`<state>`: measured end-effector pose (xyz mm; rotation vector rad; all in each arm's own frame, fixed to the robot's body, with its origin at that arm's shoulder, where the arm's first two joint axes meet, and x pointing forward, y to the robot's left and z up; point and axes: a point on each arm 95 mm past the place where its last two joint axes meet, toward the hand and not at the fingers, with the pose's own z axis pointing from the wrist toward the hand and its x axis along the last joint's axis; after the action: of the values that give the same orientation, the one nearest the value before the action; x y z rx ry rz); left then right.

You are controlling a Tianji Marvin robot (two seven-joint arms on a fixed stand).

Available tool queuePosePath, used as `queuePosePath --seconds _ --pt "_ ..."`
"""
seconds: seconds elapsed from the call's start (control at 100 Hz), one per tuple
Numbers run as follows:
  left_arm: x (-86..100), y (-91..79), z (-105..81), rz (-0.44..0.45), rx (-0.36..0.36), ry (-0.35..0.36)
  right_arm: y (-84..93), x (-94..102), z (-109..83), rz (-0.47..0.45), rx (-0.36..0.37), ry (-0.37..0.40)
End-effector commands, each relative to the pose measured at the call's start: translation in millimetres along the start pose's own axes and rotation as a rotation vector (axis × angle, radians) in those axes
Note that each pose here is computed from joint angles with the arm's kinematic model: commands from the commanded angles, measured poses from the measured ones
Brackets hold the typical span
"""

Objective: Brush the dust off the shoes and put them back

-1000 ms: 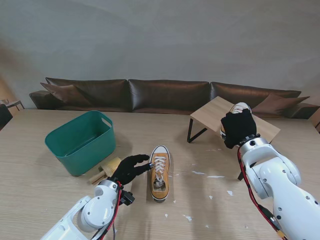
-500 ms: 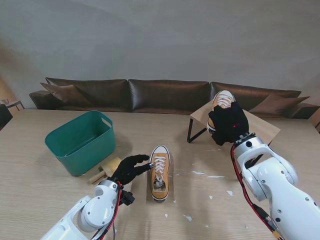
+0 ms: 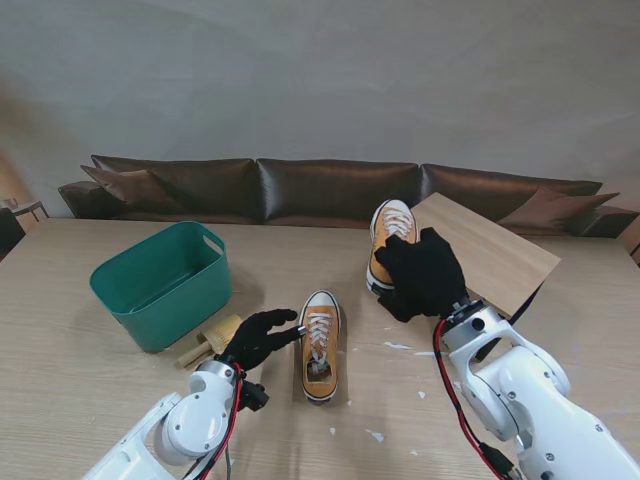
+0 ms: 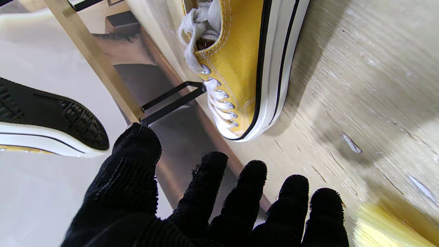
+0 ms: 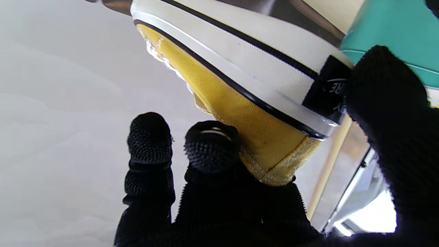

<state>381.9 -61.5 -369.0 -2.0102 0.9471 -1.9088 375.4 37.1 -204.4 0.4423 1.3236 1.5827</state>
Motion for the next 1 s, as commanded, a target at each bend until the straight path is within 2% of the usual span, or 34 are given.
queuePosePath --seconds 0.0,0.21,0.44,0.99 --pt "2.3 3.0 -0.8 -0.008 -0.015 0.001 2.7 12.4 0.8 0.022 -0.012 0.027" --pt "1.8 2.7 -1.8 -0.009 -0.013 0.0 -4.9 32.9 0.1 0.09 -0.048 0.06" --pt "1.5 2.5 -2.4 -0.011 -0.01 -0.001 -16.6 49.1 -4.2 0.163 -0.054 0.08" --pt "0.8 3.9 -0.8 -0.018 -0.02 -0.012 -51.7 63.6 -18.7 0.238 0.014 0.113"
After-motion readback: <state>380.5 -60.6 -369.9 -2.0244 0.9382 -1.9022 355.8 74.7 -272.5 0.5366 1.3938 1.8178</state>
